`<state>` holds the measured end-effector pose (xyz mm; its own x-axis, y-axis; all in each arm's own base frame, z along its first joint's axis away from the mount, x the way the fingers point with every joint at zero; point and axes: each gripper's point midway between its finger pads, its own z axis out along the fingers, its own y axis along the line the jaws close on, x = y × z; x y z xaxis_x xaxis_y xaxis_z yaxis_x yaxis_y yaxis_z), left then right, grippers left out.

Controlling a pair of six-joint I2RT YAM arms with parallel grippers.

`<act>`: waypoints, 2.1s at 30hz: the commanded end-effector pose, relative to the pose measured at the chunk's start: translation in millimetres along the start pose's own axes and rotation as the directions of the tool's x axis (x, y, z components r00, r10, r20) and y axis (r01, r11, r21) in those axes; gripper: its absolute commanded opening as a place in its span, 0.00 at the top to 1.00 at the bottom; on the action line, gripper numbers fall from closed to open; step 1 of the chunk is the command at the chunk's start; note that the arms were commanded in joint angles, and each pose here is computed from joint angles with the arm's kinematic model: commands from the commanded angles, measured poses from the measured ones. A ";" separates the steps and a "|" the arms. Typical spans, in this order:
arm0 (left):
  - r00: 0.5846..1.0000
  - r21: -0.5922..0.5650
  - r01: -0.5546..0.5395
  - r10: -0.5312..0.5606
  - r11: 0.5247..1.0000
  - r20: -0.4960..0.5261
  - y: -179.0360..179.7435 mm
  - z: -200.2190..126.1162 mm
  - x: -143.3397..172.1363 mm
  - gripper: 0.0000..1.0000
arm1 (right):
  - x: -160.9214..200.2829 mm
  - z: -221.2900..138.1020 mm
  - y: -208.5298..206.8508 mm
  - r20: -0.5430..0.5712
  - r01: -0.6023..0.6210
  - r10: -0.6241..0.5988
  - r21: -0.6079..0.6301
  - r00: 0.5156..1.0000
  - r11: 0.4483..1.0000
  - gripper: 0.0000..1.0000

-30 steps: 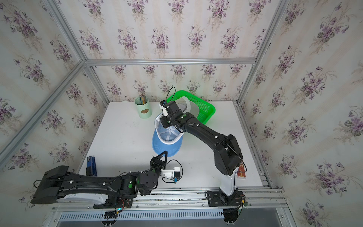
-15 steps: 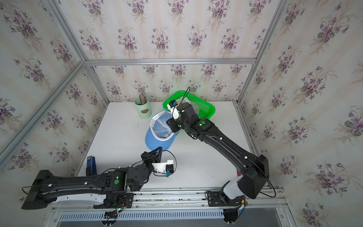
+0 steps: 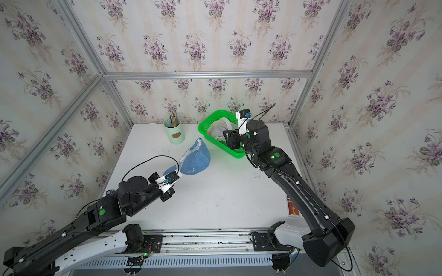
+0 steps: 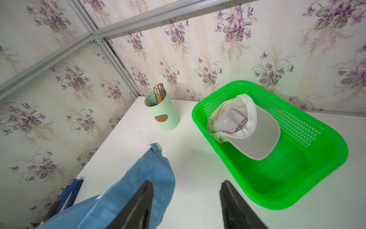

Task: Turn the baseball cap inside out
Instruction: Place the baseball cap at the center of the board.

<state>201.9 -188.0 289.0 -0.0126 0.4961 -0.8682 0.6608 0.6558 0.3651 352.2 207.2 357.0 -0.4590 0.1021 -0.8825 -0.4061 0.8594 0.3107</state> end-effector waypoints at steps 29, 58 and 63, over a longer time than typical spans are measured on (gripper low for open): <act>0.137 0.104 0.987 -0.977 0.121 -0.162 86.3 44.5 66.5 0.99 | 139.4 56.6 38.1 -0.337 0.035 -0.106 -0.209 0.936 0.977 0.42; -0.193 0.385 0.908 -0.981 -0.166 0.033 182.1 36.8 129.2 0.97 | 145.5 82.1 45.3 -0.372 0.053 -0.126 -0.198 0.920 0.979 0.43; -0.135 0.446 0.887 -0.991 -0.116 0.010 192.5 25.3 77.5 0.96 | 142.1 81.6 46.1 -0.366 0.052 -0.121 -0.194 0.923 0.980 0.43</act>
<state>357.1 -27.9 237.9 -0.6316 -0.7576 -0.1650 0.1164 0.1177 -0.9862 330.1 301.2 212.1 -0.6728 -0.2032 -0.7114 -0.5761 0.7473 0.3313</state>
